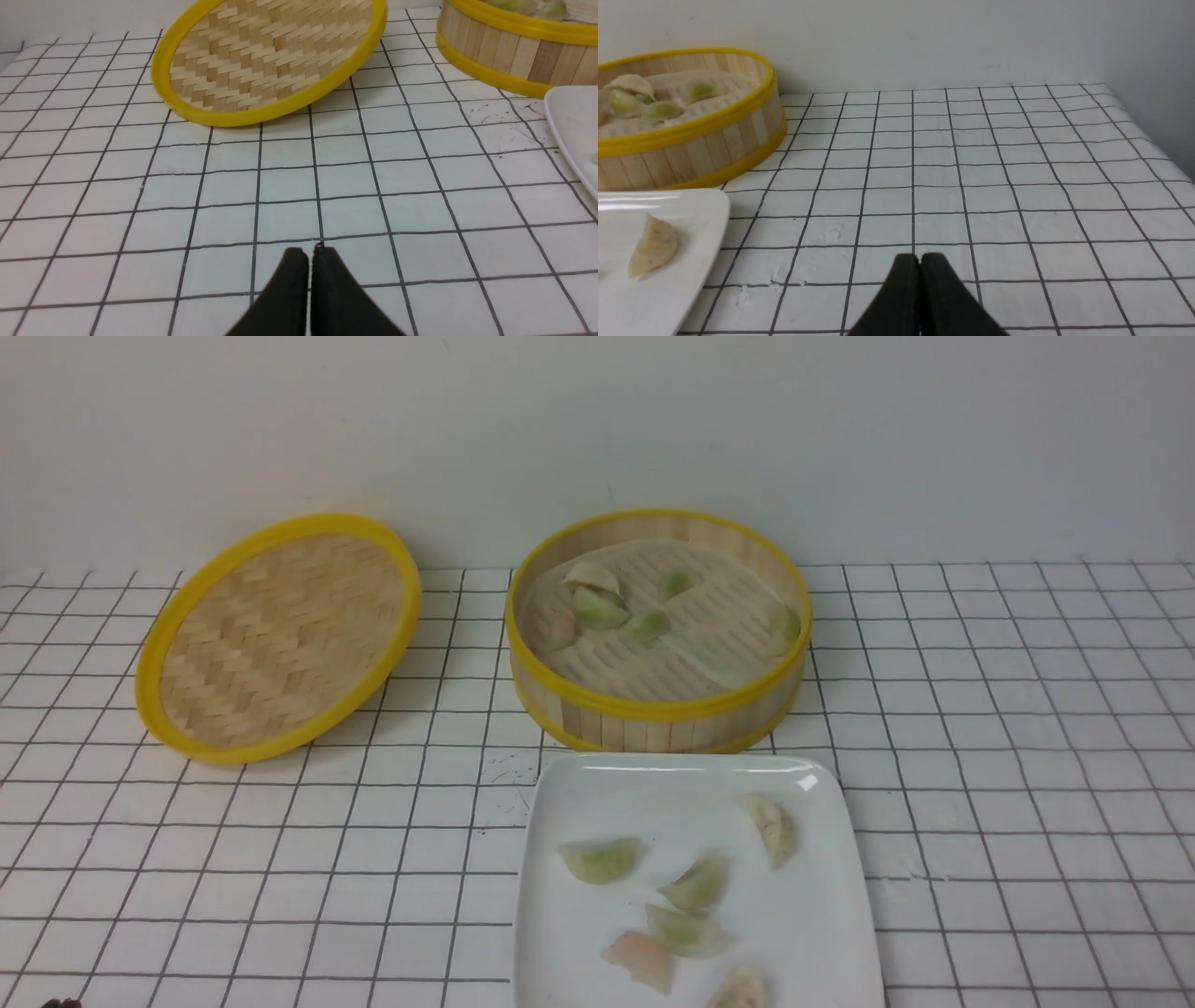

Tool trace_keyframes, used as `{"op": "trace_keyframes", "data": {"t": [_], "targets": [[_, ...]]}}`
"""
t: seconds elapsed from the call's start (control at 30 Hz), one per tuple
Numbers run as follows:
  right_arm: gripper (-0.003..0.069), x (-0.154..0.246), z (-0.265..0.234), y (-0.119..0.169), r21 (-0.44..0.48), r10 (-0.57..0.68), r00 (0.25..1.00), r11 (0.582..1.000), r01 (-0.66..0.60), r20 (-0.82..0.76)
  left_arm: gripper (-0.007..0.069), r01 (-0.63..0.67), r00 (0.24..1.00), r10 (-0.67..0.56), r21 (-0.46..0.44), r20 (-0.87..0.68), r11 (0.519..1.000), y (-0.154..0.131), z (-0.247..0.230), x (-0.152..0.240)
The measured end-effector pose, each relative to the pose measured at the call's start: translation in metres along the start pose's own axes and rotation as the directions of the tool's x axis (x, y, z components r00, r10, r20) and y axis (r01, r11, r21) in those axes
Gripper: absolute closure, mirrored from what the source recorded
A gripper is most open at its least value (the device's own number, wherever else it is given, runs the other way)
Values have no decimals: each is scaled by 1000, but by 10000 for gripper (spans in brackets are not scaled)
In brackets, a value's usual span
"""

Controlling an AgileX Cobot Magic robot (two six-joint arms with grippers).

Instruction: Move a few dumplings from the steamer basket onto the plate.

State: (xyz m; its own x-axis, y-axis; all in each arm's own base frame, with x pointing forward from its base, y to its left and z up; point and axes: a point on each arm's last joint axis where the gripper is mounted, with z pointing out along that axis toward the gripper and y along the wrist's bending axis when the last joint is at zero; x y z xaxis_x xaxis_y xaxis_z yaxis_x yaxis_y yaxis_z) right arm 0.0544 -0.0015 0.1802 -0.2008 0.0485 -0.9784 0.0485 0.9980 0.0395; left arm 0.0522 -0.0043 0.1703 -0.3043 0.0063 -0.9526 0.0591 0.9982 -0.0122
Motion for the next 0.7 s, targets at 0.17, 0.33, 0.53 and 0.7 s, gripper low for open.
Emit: {"op": "trace_keyframes", "data": {"t": [0.17, 0.33, 0.53, 0.7], "targets": [[673, 0, 0, 0, 0, -6, 1000, 1000, 6, -4, 631, 0, 1000, 0, 0, 0, 1000, 0, 0, 0], [673, 0, 0, 0, 0, -9, 1000, 1000, 9, -4, 631, 0, 1000, 0, 0, 0, 1000, 0, 0, 0], [673, 0, 0, 0, 0, -8, 1000, 1000, 8, -4, 631, 0, 1000, 0, 0, 0, 1000, 0, 0, 0], [673, 0, 0, 0, 0, -6, 1000, 1000, 6, -4, 631, 0, 1000, 0, 0, 0, 1000, 0, 0, 0]]}}
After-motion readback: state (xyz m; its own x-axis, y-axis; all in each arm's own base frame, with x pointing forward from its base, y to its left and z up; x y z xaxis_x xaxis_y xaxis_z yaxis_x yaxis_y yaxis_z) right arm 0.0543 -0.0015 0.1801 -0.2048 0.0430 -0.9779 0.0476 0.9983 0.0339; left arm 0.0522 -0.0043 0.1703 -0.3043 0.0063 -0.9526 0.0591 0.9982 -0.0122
